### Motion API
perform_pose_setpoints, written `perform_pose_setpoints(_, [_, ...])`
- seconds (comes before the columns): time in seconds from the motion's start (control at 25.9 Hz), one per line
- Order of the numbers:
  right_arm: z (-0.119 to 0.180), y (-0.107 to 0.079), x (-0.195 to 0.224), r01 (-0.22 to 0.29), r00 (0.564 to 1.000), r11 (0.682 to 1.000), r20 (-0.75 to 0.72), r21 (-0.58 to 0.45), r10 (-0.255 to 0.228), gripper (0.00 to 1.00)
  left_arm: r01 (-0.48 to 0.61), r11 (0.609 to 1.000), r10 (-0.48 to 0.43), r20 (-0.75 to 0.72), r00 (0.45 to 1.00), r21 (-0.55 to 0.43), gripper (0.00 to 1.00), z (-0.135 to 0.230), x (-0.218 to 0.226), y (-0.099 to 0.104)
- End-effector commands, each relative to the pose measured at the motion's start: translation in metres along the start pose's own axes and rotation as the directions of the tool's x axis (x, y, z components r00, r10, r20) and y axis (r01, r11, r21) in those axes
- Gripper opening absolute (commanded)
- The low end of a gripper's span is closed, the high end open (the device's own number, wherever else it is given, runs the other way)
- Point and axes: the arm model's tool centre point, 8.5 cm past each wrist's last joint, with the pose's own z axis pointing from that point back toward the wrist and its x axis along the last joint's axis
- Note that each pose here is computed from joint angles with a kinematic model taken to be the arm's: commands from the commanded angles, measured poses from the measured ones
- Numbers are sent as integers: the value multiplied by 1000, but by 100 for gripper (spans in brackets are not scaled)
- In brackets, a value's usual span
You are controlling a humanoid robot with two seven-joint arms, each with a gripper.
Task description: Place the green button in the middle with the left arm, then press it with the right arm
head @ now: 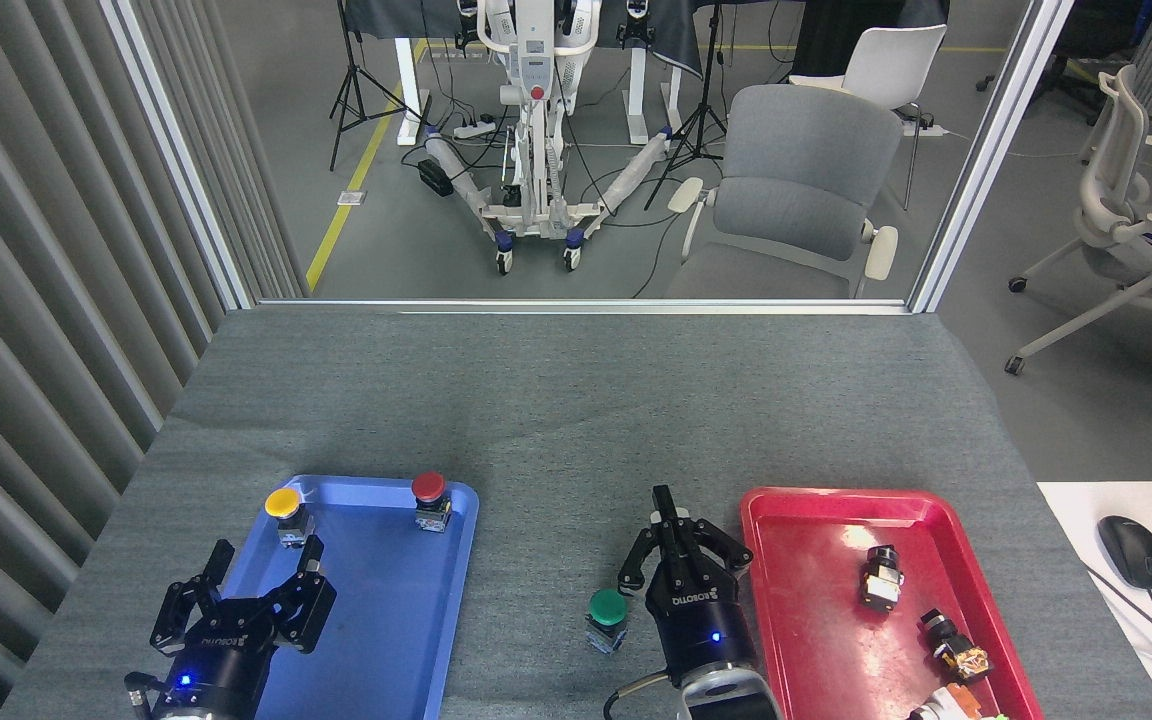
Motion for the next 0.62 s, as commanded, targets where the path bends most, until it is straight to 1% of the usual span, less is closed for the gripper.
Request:
perform_pose_setpoints(0.0, [2,3,-18,0,997,1000,-78,14,1,100,49,999,-50,-47,998,-18,100,-2,-4,-5])
perform_pose_setpoints(0.04, [5,6,-21,-1,996,1000,-85,21,3,100,54,998,-55,-43,998,-13,100,-5,-3,-3])
perform_pose_setpoints(0.12, [6,6,-22,1,996,1000,-88,24,1,100,56,998,-57,-37,998,-26,100,-5,-1,-9])
perform_pose_setpoints(0.23, [6,6,-23,1,996,1000,-90,23,1,100,61,998,-62,-34,997,-22,100,-13,-1,-6])
perform_pose_setpoints(0.35, [11,11,-23,1,996,999,-84,37,2,100,61,998,-61,-28,998,-21,100,-13,2,-8])
perform_pose_setpoints(0.58, [13,11,-22,3,997,999,-77,36,0,100,55,998,-55,4,999,-14,100,-14,5,-7])
